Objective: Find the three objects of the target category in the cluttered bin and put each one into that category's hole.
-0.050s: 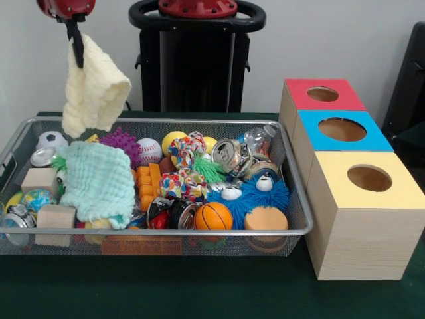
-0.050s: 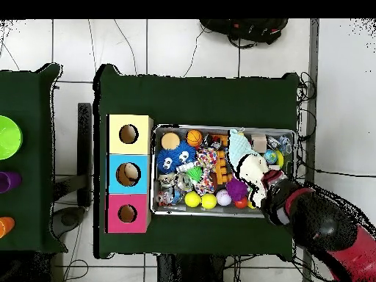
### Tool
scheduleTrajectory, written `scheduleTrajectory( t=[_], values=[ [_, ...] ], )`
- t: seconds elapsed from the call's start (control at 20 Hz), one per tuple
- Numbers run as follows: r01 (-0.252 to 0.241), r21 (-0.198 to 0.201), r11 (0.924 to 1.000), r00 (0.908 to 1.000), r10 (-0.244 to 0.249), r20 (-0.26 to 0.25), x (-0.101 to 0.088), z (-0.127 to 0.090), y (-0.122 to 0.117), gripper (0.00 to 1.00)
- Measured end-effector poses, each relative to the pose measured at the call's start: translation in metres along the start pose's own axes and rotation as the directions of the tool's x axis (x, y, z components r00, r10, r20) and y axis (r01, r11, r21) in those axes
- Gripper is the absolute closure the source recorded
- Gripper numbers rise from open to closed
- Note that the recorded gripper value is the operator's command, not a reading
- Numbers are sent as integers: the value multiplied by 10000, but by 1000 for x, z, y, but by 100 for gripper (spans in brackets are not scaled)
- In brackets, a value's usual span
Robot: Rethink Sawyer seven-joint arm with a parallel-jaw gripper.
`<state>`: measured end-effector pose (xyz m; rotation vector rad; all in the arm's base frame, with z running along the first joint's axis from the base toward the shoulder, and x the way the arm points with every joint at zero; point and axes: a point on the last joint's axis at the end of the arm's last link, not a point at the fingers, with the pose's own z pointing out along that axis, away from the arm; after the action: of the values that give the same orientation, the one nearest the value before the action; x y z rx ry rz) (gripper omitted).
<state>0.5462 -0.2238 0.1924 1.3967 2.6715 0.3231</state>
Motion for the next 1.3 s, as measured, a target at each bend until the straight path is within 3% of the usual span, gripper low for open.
scheduleTrajectory(
  t=[1.3],
  values=[
    [218,-37,9998,9998,-218,7,2,1,6,100]
  ],
)
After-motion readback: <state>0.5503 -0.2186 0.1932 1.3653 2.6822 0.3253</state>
